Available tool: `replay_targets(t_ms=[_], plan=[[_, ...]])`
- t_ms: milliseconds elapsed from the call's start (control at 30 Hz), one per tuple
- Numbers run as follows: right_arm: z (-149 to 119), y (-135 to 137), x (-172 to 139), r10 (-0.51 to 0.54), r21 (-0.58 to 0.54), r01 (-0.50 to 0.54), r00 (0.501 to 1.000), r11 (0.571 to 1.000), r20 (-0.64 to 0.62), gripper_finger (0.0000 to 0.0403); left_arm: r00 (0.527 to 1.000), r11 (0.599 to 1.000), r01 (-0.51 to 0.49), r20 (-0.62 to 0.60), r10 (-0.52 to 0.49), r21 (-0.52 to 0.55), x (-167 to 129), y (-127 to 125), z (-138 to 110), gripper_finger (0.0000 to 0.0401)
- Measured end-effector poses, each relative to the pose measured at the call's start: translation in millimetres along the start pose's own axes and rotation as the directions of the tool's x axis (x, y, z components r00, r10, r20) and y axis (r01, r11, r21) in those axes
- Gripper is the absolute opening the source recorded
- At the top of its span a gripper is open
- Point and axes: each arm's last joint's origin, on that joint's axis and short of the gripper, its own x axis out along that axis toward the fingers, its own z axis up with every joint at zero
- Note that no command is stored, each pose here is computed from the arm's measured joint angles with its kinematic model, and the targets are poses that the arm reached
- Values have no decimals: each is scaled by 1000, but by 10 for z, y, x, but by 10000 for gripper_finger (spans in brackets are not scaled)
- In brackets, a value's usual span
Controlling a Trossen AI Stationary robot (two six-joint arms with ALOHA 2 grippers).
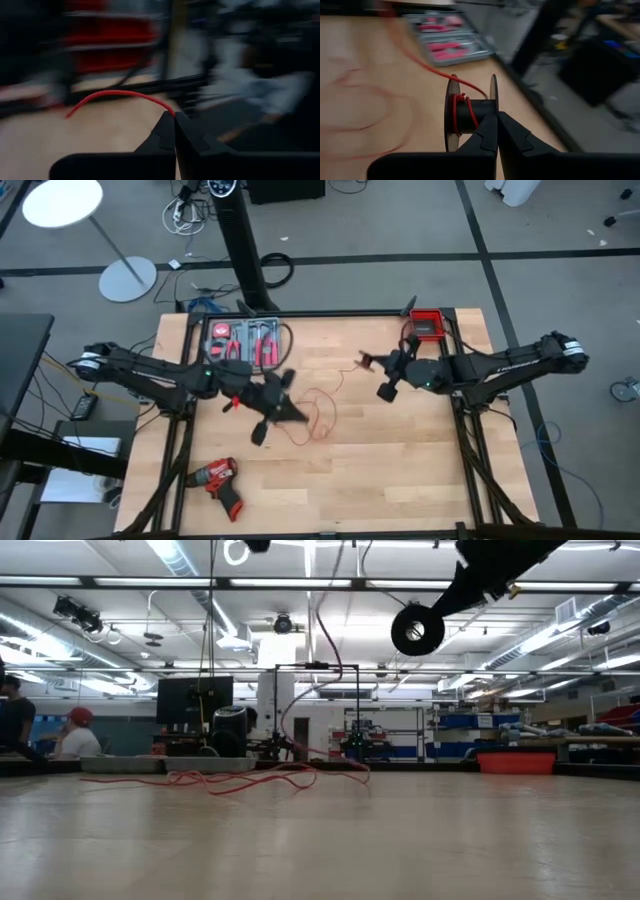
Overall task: Coil cords
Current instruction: Uncoil the red wire
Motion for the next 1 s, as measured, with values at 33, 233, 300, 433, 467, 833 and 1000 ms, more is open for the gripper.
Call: replay_targets(t_ms=[33, 233, 300, 433, 467, 833, 1000], plan=[[-5, 26, -13, 39, -3, -39, 999, 999, -3, 0, 997, 997, -75, -9, 75, -2, -39, 17, 6, 0], [-12, 174, -111, 232, -37, -232, 973, 972, 0, 0, 815, 833, -551, -180, 550, 50, -261, 120, -118, 0], [2, 206, -140, 265, -59, -264, 964, 963, 17, 0, 740, 769, -635, -229, 633, 75, -297, 145, -178, 0], [127, 230, -202, 300, -69, -293, 944, 954, 140, 0, 696, 739, -669, -277, 662, 87, -282, 161, -252, 0], [167, 221, -218, 302, -67, -294, 937, 953, 178, 0, 695, 742, -664, -290, 657, 90, -267, 164, -274, 0], [464, 28, -264, 30, 31, -48, 908, 998, 417, 0, 884, 925, -378, -310, 351, -30, 59, 117, -384, 0], [463, -45, -150, -138, 92, 111, 918, 990, 373, 0, 926, 953, -301, -249, 283, -34, 187, 104, -381, 0]])
